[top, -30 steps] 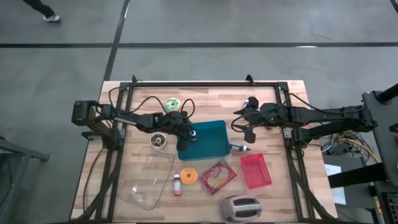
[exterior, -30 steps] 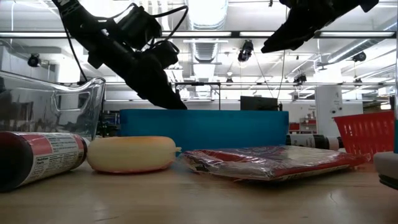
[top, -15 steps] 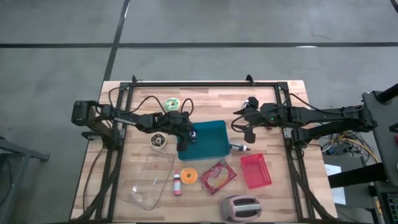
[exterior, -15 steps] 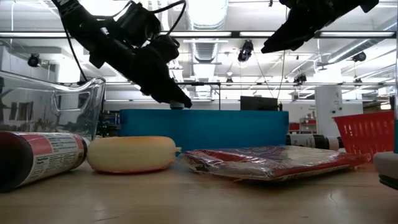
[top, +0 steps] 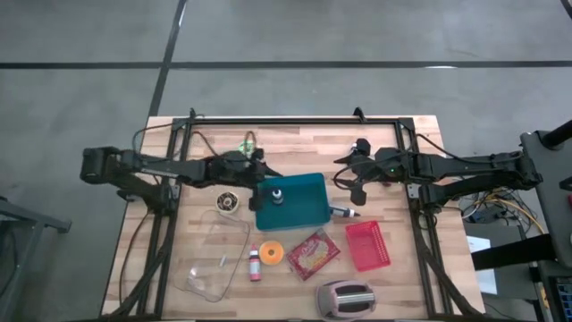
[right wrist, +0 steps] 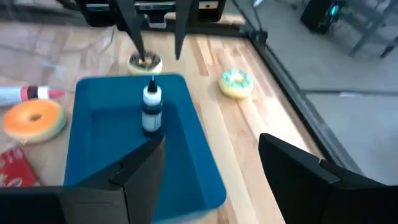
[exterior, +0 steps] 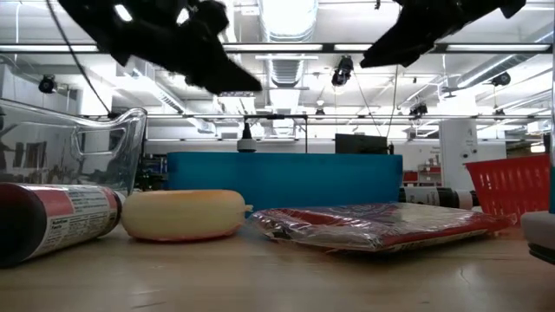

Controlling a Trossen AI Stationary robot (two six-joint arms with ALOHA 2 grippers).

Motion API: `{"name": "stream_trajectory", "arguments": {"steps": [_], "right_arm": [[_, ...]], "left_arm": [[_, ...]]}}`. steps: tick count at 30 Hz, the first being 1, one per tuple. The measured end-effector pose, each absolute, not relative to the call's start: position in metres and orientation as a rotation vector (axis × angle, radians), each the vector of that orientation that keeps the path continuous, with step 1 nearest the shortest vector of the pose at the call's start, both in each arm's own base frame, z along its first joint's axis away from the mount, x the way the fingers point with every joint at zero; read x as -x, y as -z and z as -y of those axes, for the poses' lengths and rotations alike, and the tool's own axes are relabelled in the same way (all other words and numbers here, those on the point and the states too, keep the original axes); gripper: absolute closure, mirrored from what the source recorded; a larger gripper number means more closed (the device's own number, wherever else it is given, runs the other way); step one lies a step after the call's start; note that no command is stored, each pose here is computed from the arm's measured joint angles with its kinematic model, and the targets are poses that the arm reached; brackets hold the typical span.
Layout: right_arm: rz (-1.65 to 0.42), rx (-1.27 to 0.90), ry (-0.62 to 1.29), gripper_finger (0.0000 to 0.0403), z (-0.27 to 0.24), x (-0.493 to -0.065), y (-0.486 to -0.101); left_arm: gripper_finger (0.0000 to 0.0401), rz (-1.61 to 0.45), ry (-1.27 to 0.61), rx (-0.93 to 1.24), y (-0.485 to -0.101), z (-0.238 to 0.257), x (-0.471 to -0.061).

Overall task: Pick & Place Food Item
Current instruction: Put the top black food coloring bottle into the blue bin

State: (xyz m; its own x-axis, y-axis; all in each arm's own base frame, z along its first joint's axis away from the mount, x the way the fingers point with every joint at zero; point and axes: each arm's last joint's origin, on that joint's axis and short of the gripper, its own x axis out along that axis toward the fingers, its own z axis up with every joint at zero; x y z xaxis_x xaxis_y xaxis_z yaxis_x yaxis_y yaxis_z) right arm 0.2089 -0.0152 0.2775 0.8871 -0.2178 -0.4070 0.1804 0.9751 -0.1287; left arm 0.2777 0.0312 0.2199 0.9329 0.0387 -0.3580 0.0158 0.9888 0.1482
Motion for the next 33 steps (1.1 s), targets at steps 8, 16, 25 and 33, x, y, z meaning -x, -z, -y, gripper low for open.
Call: {"name": "stream_trajectory", "arguments": {"steps": [8, 16, 25, 33], "right_arm": [[-0.271, 0.136, 0.207, 0.0152, 0.015, -0.214, -0.283], [-0.177, 0.144, 0.213, 0.0152, 0.016, -0.215, -0.283], [-0.18, 0.099, 0.214, 0.0152, 0.015, -0.215, -0.279], [-0.161, 0.095, 0.216, 0.0152, 0.015, -0.214, -0.268]], "left_arm": [[0.0204, -0.055, -0.075, -0.208, -0.245, -0.031, -0.235], [0.0204, 0.034, -0.106, -0.187, -0.245, -0.032, -0.209], [0.0203, 0.031, -0.105, -0.165, -0.241, -0.032, -0.207], [0.0203, 0.043, -0.107, -0.189, -0.242, -0.032, -0.207]]}}
